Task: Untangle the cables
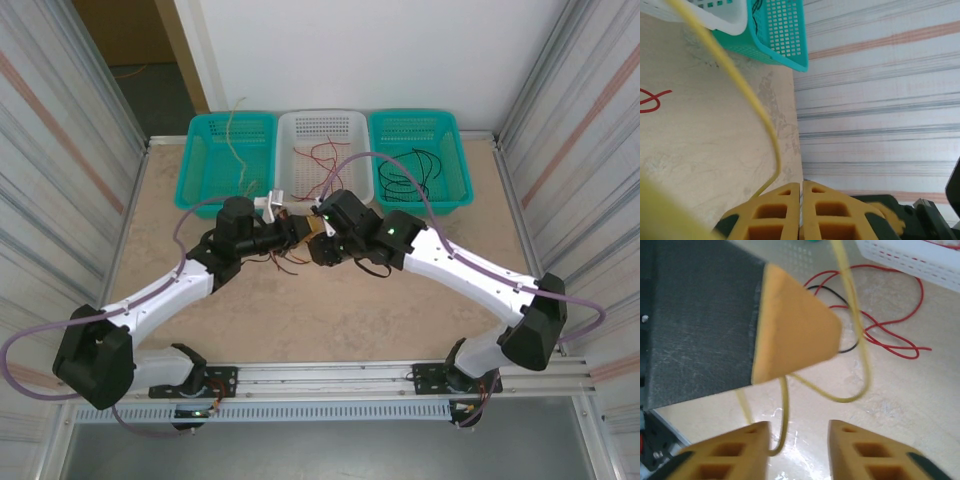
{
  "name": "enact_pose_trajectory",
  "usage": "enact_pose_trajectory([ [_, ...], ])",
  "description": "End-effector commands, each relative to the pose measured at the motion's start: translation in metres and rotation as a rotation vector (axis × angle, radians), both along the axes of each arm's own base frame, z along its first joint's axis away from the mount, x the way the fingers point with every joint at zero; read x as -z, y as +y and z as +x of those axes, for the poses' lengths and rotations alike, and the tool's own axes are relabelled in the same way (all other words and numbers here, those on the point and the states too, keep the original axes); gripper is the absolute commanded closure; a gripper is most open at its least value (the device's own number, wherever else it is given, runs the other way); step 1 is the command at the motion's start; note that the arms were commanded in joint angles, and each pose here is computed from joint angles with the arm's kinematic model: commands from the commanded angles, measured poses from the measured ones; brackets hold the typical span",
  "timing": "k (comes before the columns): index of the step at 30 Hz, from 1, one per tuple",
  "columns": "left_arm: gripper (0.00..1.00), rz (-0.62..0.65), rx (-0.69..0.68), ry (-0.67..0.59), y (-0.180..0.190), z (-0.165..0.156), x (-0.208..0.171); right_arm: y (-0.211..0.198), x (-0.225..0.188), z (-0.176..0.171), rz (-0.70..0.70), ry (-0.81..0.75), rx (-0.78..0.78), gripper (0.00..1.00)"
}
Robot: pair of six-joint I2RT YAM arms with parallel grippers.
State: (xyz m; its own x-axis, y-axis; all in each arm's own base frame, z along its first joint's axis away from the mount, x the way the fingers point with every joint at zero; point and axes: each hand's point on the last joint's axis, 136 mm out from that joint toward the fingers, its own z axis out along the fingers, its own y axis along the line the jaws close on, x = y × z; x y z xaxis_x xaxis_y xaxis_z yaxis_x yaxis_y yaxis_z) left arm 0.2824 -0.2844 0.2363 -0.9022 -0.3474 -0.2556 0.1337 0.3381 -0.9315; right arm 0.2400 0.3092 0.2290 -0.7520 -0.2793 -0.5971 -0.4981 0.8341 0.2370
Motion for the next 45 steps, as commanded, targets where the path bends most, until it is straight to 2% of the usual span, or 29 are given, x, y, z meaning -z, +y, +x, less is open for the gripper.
enact_pose_trajectory([
  [1,1.0,-0.019,-0.011,-0.024,0.005,-0.001,-0.011,-0.033,-0.014,0.017,0.043,-0.034,0.133,0.51],
  [6,1.0,-0.048,0.01,-0.045,0.005,-0.006,-0.021,-0.062,-0.021,0.027,0.223,0.016,0.231,0.42],
  [13,1.0,-0.132,0.023,-0.077,0.003,-0.01,-0.041,-0.037,-0.02,0.023,0.355,0.106,0.147,0.4],
  [18,1.0,-0.151,0.024,-0.092,0.004,-0.011,-0.049,-0.014,-0.009,0.02,0.377,0.142,0.095,0.4],
  [26,1.0,-0.157,0.028,-0.092,0.004,-0.014,-0.05,0.004,0.009,0.033,0.383,0.173,0.108,0.45],
  [30,1.0,-0.165,0.031,-0.096,0.004,-0.014,-0.052,0.006,0.02,0.041,0.377,0.185,0.128,0.55],
  [34,1.0,-0.165,0.03,-0.098,0.005,-0.016,-0.052,-0.005,0.034,0.049,0.334,0.19,0.181,0.8],
  [37,1.0,-0.158,0.033,-0.103,0.007,-0.018,-0.052,-0.024,0.04,0.056,0.301,0.184,0.241,0.94],
  [39,1.0,-0.124,0.037,-0.103,0.013,-0.02,-0.047,-0.04,0.04,0.059,0.28,0.168,0.277,0.97],
  [41,1.0,-0.027,0.04,-0.11,0.024,-0.023,-0.038,-0.06,0.033,0.064,0.265,0.138,0.319,0.98],
  [45,1.0,0.33,0.086,-0.142,0.057,-0.042,-0.006,-0.103,0.016,0.07,0.156,0.049,0.371,0.98],
])
